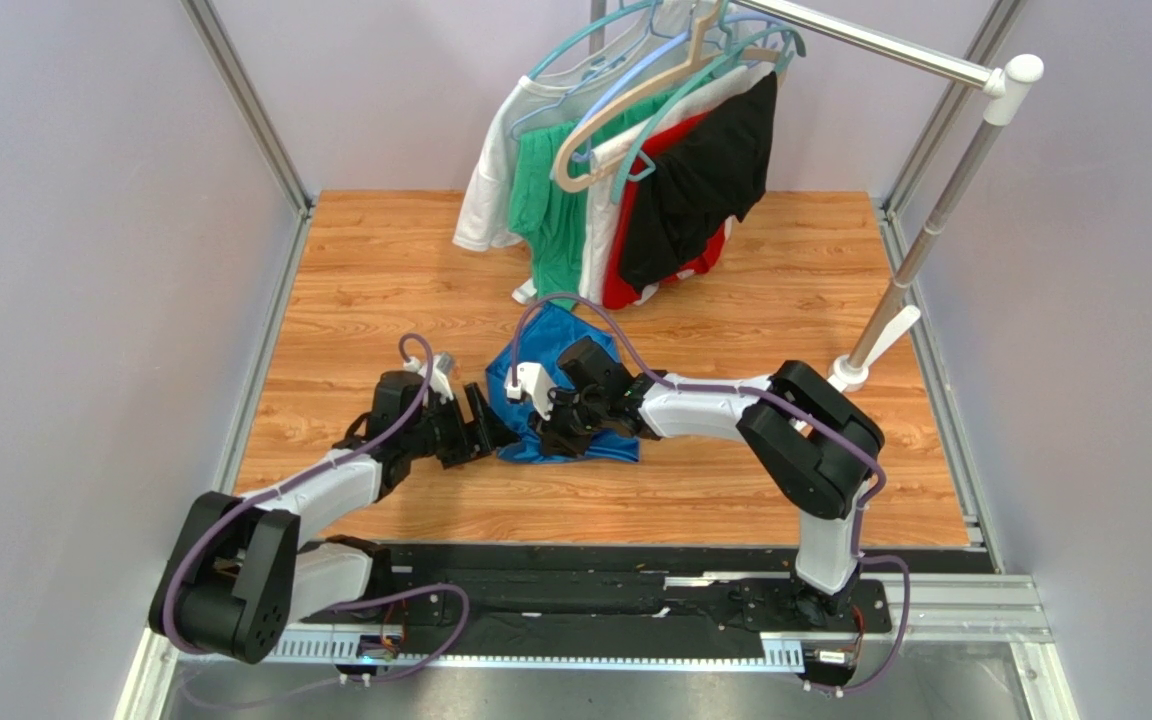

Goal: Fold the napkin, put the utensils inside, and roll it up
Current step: Roll the napkin with the utensil

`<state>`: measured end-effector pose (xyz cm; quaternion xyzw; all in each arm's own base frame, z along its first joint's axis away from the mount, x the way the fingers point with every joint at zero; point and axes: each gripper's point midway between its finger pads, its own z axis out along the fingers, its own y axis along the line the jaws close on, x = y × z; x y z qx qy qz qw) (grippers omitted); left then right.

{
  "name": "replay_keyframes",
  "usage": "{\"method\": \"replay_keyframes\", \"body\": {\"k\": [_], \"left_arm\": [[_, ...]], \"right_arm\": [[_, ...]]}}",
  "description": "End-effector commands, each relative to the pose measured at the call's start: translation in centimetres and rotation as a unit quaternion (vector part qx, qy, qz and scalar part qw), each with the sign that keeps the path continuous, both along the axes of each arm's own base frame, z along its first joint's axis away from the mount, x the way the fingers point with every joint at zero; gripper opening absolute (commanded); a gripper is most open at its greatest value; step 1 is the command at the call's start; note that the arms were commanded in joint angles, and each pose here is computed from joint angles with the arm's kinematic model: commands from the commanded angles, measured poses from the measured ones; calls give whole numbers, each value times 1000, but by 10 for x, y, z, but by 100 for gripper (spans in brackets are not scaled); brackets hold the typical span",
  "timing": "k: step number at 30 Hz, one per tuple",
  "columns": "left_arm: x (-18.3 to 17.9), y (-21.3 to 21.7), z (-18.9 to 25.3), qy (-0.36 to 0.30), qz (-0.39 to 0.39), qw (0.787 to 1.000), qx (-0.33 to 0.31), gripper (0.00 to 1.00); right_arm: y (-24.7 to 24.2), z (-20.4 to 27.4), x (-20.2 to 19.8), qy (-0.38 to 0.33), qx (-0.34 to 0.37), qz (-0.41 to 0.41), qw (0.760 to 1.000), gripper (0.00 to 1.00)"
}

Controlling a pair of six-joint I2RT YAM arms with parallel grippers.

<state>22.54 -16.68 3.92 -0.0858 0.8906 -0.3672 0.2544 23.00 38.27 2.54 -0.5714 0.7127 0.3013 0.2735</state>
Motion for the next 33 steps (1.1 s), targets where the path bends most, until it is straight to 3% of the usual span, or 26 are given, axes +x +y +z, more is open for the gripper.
{"method": "replay_keyframes", "body": {"k": [1, 16, 21, 28, 33], "left_arm": [[4, 2, -8, -12, -5, 1000, 10, 80], [2, -3, -10, -19, -26, 999, 26, 62], [5, 5, -22, 13, 0, 998, 54, 50], [8, 8, -27, 28, 7, 997, 68, 43], [6, 6, -31, 40, 1, 997, 69, 29]], "right_arm": [[-6, -13, -4, 24, -21, -7, 999, 18], [-4, -14, -5, 30, -20, -6, 999, 17], [-3, -13, -7, 34, -18, -2, 999, 16], [-4, -14, -8, 37, -19, -1, 999, 16], [-3, -14, -8, 39, -19, -1, 999, 16]]}}
